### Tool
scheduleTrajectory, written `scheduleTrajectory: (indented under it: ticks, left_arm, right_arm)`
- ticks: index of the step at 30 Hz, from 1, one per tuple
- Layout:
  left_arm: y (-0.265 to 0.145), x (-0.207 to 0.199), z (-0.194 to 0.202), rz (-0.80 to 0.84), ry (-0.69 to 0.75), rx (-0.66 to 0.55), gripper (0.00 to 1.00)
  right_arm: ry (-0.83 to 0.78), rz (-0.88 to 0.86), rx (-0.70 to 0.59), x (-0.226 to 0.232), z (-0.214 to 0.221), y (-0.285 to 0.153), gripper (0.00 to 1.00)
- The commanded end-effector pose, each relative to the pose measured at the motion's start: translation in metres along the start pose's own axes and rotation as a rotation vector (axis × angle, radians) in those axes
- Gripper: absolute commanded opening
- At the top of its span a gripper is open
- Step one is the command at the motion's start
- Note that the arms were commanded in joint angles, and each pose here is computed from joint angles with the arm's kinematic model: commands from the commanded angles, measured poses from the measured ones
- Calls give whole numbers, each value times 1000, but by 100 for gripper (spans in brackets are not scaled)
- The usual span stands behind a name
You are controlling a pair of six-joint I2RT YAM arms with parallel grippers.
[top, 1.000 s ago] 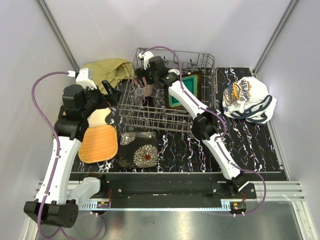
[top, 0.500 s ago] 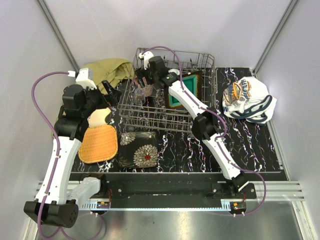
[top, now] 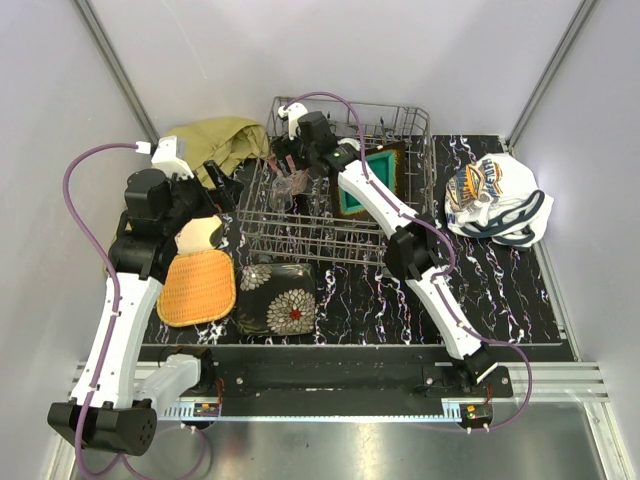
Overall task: Load the mixed dishes into the dish rack
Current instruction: Grab a cup with the right arm
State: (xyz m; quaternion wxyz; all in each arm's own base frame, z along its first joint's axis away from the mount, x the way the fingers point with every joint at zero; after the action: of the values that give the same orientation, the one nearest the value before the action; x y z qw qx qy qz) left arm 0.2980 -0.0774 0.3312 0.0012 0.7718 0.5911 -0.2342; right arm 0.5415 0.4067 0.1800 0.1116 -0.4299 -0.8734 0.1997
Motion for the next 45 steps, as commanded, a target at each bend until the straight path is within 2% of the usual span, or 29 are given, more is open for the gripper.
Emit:
scheduleTrajectory:
  ticks: [1, 25, 45]
  left_arm:
    - [-5, -5, -14, 25, 29, -56, 99]
    - [-3, -4, -12, 24, 26, -50, 99]
    - [-3, -4, -11, 26, 26, -50, 99]
  right_arm:
    - [-14, -26, -118, 11, -69, -53, 52]
    - [-12, -46, -297, 15, -136, -98, 50]
    - [-54, 0, -389, 8, -174, -140, 49]
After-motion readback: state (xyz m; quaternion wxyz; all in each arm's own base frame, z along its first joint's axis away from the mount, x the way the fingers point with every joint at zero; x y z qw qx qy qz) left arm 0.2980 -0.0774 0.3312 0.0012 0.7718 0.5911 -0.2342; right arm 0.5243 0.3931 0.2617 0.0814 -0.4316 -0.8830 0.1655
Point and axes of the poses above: each gripper's point midway between its finger pads, its own y axis out along the fingers, its own x axis along the line the jaws close on, z = x × y, the point moved 2 cm from there along -y, back along the fingers, and after that the axes turned 2 degrees about y, right-handed, at the moved point
